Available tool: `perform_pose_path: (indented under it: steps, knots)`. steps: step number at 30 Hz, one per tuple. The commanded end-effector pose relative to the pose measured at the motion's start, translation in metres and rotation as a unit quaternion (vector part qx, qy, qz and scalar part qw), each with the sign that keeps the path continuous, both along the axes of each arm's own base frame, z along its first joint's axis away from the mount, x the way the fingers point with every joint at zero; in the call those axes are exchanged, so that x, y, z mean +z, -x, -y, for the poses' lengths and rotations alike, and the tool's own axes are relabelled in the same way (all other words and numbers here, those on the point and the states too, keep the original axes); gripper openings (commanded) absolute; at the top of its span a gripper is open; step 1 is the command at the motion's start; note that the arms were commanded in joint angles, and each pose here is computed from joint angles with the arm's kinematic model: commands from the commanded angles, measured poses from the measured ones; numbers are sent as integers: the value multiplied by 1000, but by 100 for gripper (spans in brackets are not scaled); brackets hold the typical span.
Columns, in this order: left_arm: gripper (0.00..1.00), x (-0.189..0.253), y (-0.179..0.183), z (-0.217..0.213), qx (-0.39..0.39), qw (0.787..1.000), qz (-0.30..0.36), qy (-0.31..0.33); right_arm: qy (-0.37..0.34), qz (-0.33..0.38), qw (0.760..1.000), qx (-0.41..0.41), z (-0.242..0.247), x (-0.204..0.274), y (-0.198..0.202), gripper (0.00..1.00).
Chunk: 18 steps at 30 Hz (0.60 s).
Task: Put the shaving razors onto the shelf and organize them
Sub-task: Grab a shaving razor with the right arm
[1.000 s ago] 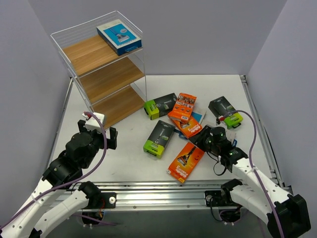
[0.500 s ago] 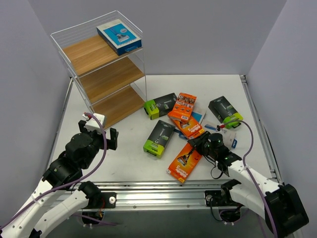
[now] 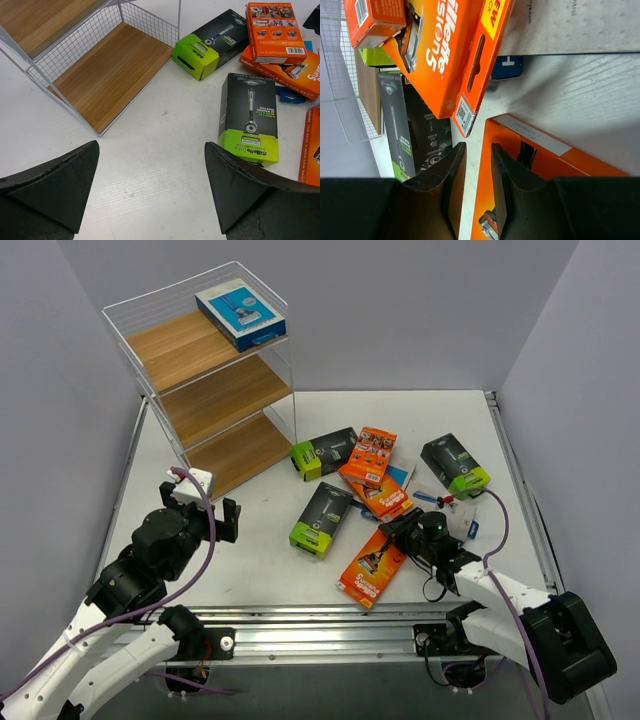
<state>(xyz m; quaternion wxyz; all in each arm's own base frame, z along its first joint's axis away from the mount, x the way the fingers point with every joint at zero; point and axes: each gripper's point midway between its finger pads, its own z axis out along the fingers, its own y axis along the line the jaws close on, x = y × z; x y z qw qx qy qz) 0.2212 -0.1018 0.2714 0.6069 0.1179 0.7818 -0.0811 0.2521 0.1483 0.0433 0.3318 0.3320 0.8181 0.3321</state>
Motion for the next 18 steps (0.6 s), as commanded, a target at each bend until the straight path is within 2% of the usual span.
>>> perform_pose_path:
  steps: [1,18]
  knots:
    - [95,13,-2,7,-10,1000,22,18,7,19,1000,-23,8,1,-10,23]
    - [95,9,-3,14,-21,1000,15,13,27,4,999,-30,13,-15,-31,23]
